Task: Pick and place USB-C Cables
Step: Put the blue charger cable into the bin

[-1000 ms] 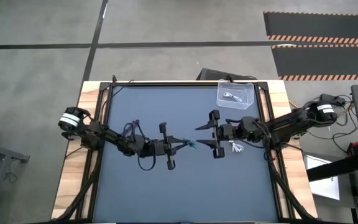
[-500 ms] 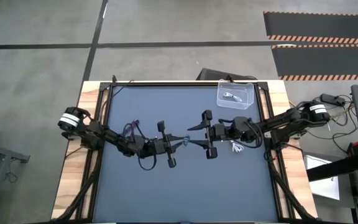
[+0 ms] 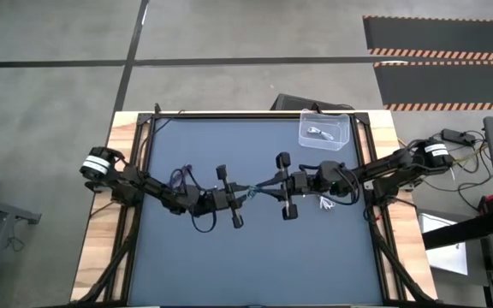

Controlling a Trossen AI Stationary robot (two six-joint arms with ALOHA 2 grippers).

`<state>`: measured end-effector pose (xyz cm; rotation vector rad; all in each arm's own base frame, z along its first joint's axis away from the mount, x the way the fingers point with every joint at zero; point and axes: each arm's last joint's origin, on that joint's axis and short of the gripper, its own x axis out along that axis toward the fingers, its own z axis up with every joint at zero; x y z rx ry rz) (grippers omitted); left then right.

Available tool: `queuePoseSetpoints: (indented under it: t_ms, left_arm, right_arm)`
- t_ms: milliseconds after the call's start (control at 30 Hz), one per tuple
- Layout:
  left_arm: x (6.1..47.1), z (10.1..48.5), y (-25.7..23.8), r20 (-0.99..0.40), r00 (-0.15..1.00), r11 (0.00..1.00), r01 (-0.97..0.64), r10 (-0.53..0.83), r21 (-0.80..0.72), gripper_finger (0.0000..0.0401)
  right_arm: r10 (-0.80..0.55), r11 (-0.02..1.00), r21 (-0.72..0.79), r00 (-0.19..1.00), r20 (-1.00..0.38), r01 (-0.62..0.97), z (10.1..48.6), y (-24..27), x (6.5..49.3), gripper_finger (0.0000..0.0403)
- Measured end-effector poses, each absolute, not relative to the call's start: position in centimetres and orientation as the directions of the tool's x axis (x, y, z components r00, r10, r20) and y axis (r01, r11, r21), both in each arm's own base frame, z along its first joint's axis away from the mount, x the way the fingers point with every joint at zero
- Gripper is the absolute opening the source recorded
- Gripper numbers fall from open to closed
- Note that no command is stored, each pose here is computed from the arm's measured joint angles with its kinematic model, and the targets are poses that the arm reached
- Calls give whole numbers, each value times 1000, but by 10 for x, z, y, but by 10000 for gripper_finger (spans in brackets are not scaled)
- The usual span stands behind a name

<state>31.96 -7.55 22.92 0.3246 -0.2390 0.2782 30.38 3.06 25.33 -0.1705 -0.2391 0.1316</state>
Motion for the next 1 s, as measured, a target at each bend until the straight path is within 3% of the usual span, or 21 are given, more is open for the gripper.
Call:
queuePoseSetpoints:
  t_ms: [100,800,1000]
  left_arm:
    - [320,229,-76,272,935,911,-303,227,280,11]
    - [319,226,-76,259,940,910,-294,221,291,12]
    - [319,226,-76,258,941,910,-294,220,294,41]
  right_arm:
    - [146,977,-188,964,222,-104,253,30,304,16]
    - [145,973,-207,969,199,-103,251,30,304,13]
    - [142,972,-213,971,194,-99,250,30,305,13]
